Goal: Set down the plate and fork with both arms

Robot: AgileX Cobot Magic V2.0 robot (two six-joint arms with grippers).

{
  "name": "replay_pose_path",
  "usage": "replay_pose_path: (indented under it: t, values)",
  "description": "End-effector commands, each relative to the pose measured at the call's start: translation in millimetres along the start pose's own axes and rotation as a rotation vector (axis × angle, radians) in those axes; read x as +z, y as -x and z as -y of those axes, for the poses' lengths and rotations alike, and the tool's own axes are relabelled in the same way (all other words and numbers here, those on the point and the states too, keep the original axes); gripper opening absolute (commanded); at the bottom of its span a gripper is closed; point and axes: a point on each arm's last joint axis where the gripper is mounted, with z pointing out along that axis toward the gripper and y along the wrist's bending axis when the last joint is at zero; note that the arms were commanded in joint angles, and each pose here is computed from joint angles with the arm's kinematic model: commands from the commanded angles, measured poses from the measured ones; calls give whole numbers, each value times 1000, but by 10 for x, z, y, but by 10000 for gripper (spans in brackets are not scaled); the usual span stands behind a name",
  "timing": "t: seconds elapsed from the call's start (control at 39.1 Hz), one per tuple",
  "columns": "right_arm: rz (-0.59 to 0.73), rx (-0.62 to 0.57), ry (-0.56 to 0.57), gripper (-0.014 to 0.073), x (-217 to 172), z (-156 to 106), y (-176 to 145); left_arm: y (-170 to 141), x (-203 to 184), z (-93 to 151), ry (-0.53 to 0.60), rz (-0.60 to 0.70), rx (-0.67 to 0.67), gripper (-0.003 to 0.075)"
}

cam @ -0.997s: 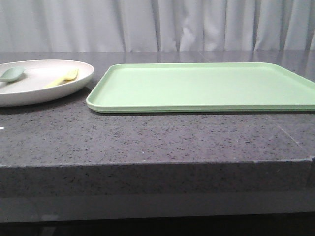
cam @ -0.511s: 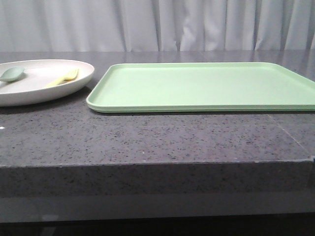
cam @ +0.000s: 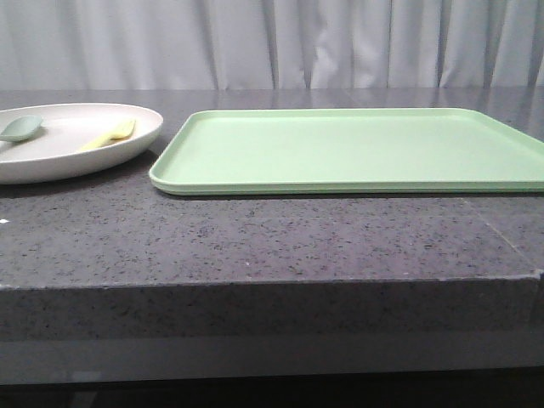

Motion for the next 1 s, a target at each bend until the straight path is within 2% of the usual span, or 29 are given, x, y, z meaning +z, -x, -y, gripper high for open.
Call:
replay_pose_path:
  t: [0.0,0.26,0.74,0.82,0.92,0.97]
  values:
    - [46,-6,1,-103,122,-10,180,108,138,8,-7,3,-5,-18]
    - [-53,-7,-3,-103,374,-8,119,38,368,8,-4,-91,-4,-18]
    - [-59,-7,-4,-95,379,-8,114,28,402,8,-4,-102,-4,-17]
    - [-58,-7,-3,-7,379,-8,115,37,403,8,-4,-93,-4,20]
    - [-56,-7,-3,232,379,-8,117,41,403,1,3,-89,17,188]
    - [-56,-7,-3,347,379,-8,117,41,403,-8,11,-88,41,304]
